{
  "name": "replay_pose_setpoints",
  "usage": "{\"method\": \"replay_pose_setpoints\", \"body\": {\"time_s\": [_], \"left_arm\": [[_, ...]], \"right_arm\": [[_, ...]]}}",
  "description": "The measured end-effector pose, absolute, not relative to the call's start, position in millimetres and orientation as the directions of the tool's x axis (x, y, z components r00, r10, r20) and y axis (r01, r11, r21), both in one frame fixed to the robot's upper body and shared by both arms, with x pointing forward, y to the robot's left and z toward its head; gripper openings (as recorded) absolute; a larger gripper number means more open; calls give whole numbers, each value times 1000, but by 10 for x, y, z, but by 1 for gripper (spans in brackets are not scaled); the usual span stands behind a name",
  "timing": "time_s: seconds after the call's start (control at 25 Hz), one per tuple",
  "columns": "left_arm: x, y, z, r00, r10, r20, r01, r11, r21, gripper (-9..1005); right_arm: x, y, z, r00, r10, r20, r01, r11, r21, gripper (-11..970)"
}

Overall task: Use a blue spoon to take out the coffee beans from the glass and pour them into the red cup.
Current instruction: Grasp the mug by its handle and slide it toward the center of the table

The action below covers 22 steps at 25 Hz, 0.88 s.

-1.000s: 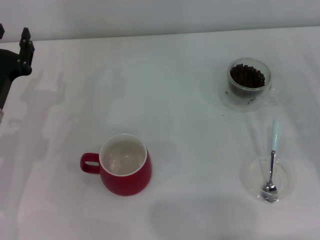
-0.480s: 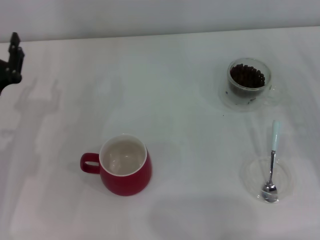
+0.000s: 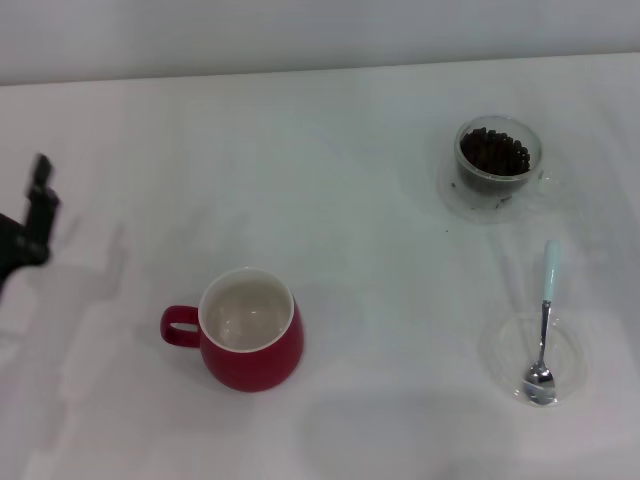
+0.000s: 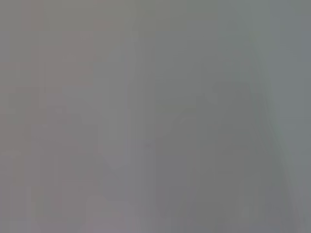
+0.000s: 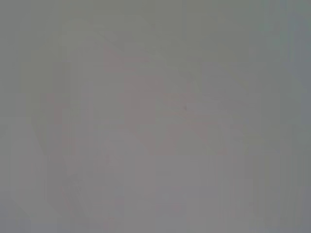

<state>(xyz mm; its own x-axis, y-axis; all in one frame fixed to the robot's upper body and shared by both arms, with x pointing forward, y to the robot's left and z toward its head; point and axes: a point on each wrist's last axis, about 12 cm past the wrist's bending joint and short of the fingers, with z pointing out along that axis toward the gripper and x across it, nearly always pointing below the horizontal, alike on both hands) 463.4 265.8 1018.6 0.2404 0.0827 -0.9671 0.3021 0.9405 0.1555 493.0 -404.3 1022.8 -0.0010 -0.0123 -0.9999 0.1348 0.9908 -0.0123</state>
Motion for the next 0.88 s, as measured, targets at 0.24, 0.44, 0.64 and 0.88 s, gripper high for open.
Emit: {"method": "replay_pose_setpoints", "body": {"time_s": [0.24,0.44,0.64,0.88], "left_arm": [[4454,2505,10099,201,55,-978,385,914,130,600],[4281,2460,10032,162,29,-986,393,915,92,667],[4110,2472,9974,127,13,-992,375,925,60,753],[3996,2387,9888,50,-7,-999,380,925,13,832]], "right_arm": [[4925,-4057,10208,-18,-12,-1000,142,990,-14,874],[4906,-4070,10193,-28,-11,-1000,148,989,-15,874],[4884,-4105,10195,-30,-17,-999,158,987,-22,874],[4901,-4120,10215,-23,-21,-1000,163,986,-24,874]]}}
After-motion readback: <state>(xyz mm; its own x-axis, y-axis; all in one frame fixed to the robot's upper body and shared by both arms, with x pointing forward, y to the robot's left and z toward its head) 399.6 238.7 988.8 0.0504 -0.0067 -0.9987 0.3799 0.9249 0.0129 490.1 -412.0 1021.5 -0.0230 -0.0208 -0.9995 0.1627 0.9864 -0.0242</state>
